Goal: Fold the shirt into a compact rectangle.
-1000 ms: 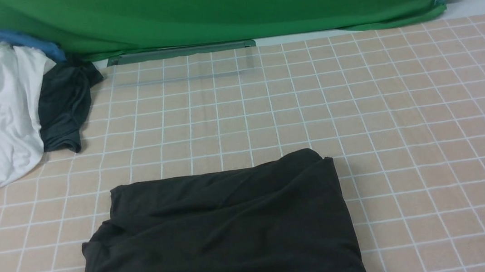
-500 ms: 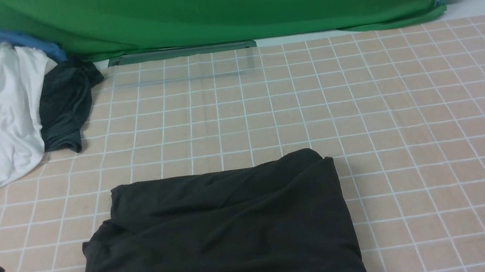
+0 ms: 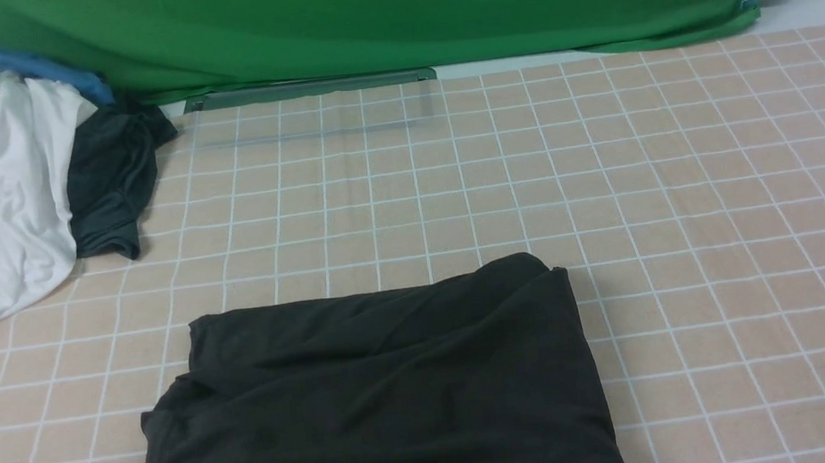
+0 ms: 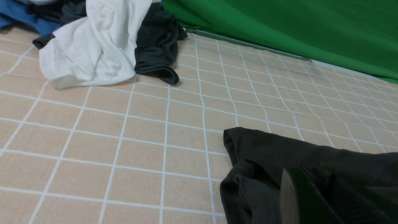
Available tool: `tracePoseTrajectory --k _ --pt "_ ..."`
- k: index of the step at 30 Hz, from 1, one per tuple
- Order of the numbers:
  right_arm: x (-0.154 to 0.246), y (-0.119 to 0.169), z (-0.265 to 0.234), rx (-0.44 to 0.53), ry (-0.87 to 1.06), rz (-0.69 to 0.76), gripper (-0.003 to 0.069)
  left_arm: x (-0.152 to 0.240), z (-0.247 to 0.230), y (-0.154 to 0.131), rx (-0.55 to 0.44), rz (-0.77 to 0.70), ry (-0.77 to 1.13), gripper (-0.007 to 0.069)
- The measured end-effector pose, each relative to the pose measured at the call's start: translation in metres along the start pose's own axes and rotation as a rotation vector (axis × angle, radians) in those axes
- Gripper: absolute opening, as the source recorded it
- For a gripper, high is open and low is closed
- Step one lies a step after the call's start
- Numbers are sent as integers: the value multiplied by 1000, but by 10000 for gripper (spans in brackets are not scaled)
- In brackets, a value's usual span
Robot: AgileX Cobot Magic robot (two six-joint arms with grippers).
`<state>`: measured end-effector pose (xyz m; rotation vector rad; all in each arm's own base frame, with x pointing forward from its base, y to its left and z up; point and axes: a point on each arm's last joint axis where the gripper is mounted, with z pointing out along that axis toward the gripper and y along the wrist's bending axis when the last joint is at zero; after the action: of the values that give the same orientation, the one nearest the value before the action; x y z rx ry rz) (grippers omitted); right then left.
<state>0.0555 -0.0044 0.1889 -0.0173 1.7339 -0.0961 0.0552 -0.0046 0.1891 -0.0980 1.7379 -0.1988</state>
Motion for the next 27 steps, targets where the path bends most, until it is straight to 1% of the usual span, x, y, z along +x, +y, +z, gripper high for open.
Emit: tracePoseTrajectory --k 6,27 --pt "0 0 0 0 0 0 238 -1 0 5 -82 -21 -16 18" --pt "0 0 0 0 0 0 241 -1 0 5 -86 -23 -17 18"
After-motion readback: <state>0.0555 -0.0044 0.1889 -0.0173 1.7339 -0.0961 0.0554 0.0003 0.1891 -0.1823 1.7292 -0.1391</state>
